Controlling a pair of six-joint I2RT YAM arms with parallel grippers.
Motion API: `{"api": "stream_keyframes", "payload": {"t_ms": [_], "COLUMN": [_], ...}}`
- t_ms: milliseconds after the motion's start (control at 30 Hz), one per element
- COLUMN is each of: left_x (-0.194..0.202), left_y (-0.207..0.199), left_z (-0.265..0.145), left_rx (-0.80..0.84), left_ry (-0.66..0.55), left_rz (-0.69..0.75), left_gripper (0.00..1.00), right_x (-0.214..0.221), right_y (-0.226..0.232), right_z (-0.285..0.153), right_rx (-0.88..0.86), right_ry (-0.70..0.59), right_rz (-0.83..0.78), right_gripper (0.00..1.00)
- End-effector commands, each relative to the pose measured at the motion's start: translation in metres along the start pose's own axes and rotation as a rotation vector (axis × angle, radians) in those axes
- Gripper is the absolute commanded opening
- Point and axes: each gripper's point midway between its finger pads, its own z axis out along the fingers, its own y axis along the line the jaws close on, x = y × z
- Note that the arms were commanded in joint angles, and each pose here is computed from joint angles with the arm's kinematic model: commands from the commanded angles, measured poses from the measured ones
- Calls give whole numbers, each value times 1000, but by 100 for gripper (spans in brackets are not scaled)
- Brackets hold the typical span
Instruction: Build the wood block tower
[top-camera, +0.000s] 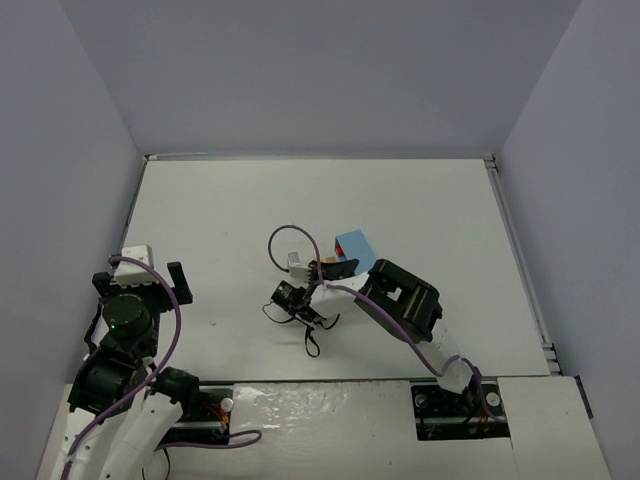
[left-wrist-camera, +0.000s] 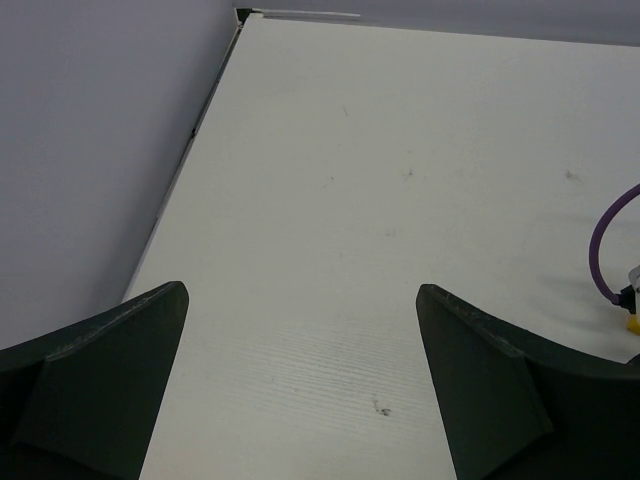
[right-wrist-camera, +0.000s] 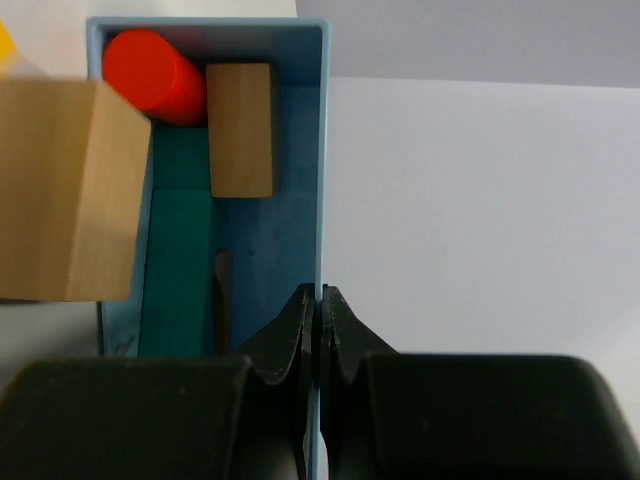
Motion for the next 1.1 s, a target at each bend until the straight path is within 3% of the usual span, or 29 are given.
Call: {"api": "stream_keyframes", "payload": {"t_ms": [0,133,300,433,633,833,1067], "left_x": [-22,-22,-21,-22,-22,-22,-24], "left_y": [0,-2,0,-1,2,1,2], "left_z": [-1,0,-2,-1,-3,-3,-5], "left_rx": [-3,3,-1,1,-4,1,0], "left_ry": [-65,-59,-66,-62,-70,-71,-80], "left_rz": [-50,-45,-52,-50,-55,-54,-61], "left_gripper": [97,97,97,97,97,97,97], "right_x": [21,-7,12,-16,25,-30,22], "right_y": [-51,-50,-54,-48,-58,-53,-60], "right_z": [14,-8,11,-10,12,-26,4], "right_rx": [132,146,134,135,146,156,170], "right_ry": [99,45,92,33,109,5,96], "right_rz": [46,-10,46,-11,-14,-32,-30], "right_gripper": [0,0,0,0,0,0,0]}}
